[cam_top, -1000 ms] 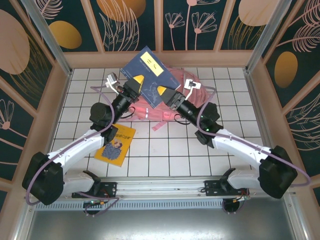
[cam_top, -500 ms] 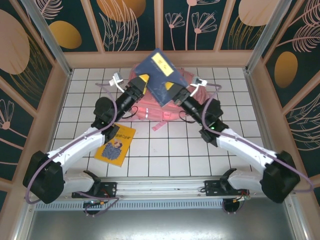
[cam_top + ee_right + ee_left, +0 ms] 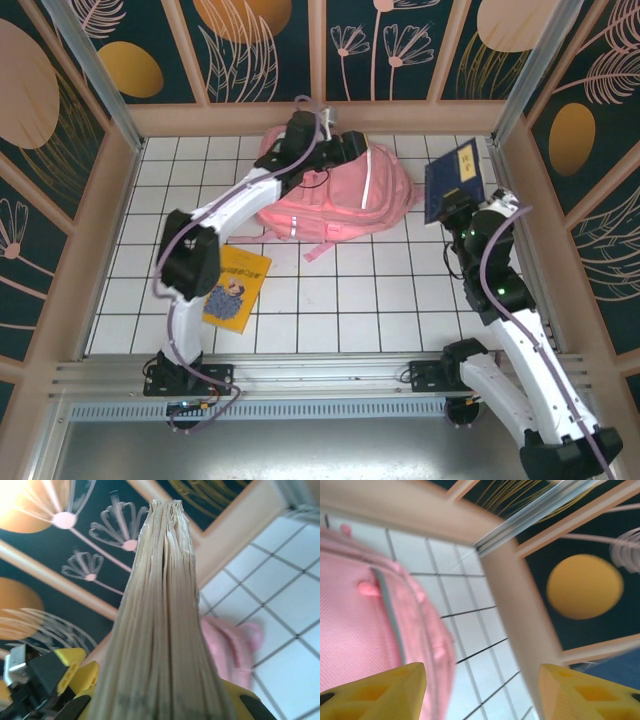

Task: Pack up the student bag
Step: Open the student bag at the top-center of the table.

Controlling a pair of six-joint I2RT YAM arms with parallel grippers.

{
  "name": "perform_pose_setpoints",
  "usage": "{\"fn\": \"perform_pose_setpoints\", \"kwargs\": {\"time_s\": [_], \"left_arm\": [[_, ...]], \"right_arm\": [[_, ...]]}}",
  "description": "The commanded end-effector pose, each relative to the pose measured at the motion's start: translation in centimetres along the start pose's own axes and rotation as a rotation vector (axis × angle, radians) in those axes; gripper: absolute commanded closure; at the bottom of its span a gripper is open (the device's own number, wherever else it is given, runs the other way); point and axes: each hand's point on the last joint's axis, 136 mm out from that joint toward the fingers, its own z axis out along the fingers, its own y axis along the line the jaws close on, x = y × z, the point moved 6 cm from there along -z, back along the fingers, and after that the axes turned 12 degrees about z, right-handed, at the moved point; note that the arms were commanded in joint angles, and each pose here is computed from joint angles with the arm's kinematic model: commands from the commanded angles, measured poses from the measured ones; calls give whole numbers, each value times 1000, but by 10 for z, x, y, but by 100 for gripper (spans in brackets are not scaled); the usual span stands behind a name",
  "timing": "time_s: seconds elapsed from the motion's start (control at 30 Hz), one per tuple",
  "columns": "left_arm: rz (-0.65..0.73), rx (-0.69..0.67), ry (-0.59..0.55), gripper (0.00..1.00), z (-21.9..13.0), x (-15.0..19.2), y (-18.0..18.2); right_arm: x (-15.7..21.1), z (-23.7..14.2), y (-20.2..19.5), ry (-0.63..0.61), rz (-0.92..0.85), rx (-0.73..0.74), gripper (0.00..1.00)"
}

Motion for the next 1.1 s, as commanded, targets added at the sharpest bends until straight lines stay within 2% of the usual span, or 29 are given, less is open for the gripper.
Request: {"fn": "perform_pose_setpoints", "kwargs": {"time_s": [0.0,0.23,0.5,0.83,0.97,1.07], "left_arm": [[31,-66,153,39,23,17,15],[-30,46,238,44,65,42,32],[-39,109,260,50,75,55,28],[-105,87,318,61,90,83,44],[-104,67,324,70,95,86,48],[-78,32,320,88,94,82,49]], "right_arm": [[-3,-8,-16,-6,-50,56,100],[1,-6,-26,19,-76,60,100],[11,5,-39,75,-66,60,100],[17,13,-49,133,-14,57,100],[18,14,-53,140,-10,67,100],[19,14,-57,144,-4,73,100]]}}
